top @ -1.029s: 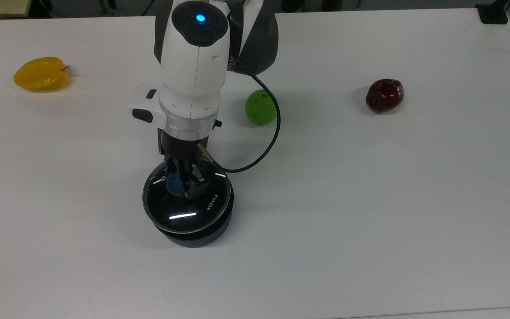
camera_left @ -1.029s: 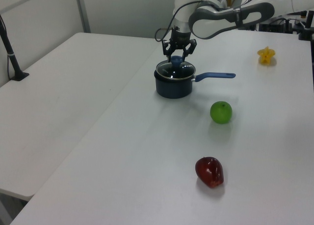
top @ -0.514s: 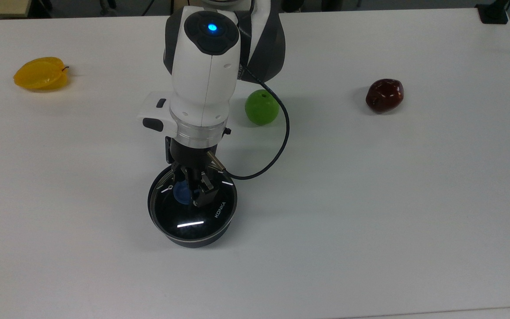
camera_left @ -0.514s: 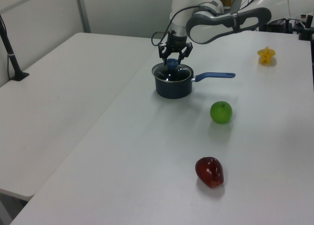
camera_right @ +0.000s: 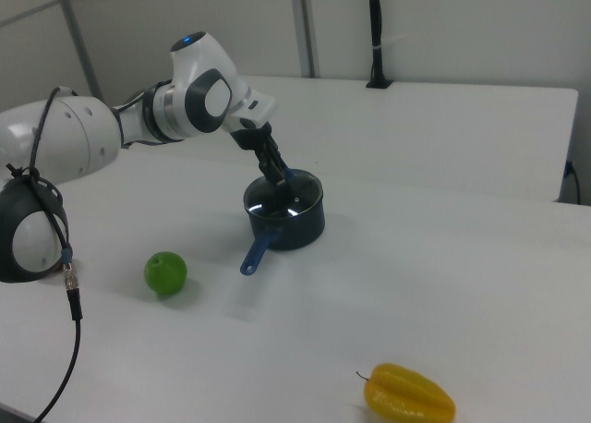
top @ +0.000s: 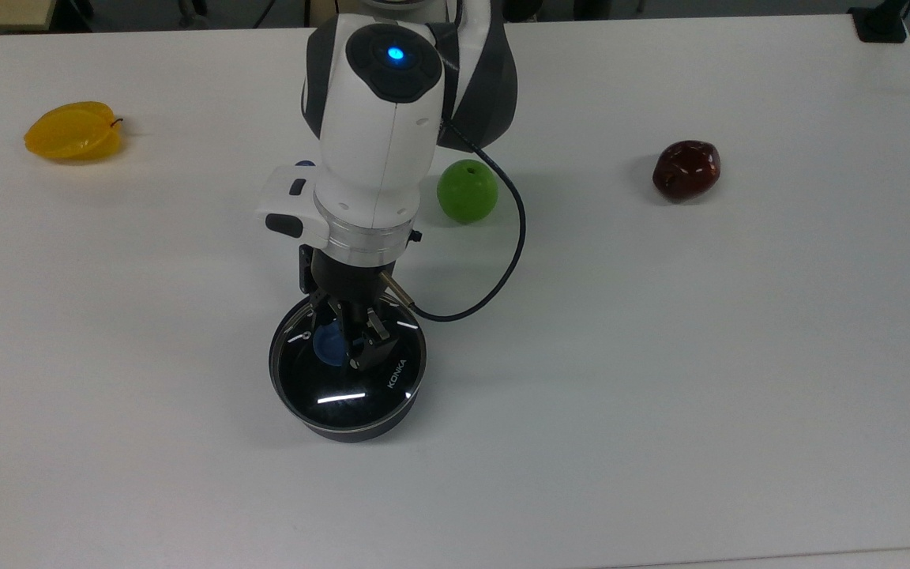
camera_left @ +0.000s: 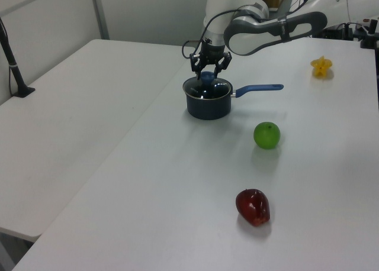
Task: Close lid
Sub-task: 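Lower the lid onto the pan rim and align it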
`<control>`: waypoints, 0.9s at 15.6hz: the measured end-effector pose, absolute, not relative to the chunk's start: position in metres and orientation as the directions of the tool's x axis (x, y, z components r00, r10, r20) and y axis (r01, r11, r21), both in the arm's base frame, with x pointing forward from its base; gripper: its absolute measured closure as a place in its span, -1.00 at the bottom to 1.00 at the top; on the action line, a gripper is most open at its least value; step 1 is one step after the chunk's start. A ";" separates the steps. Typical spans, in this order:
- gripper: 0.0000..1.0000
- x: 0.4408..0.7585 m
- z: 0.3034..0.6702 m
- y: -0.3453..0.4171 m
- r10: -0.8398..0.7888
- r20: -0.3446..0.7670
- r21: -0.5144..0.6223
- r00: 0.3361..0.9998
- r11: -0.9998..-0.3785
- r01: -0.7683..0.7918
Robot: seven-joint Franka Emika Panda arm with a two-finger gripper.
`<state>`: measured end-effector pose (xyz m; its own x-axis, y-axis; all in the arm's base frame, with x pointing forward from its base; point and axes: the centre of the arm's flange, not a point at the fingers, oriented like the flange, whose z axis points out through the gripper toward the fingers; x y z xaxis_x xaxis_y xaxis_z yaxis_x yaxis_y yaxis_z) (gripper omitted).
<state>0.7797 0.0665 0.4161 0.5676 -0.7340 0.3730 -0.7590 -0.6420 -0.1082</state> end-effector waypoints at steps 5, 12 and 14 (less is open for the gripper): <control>-0.22 0.779 0.416 0.068 -0.703 0.381 -0.083 0.601 -0.673 -0.735; -0.23 0.777 0.417 0.068 -0.701 0.367 -0.057 0.612 -0.673 -0.737; -0.42 0.776 0.414 0.068 -0.703 0.359 -0.045 0.614 -0.670 -0.741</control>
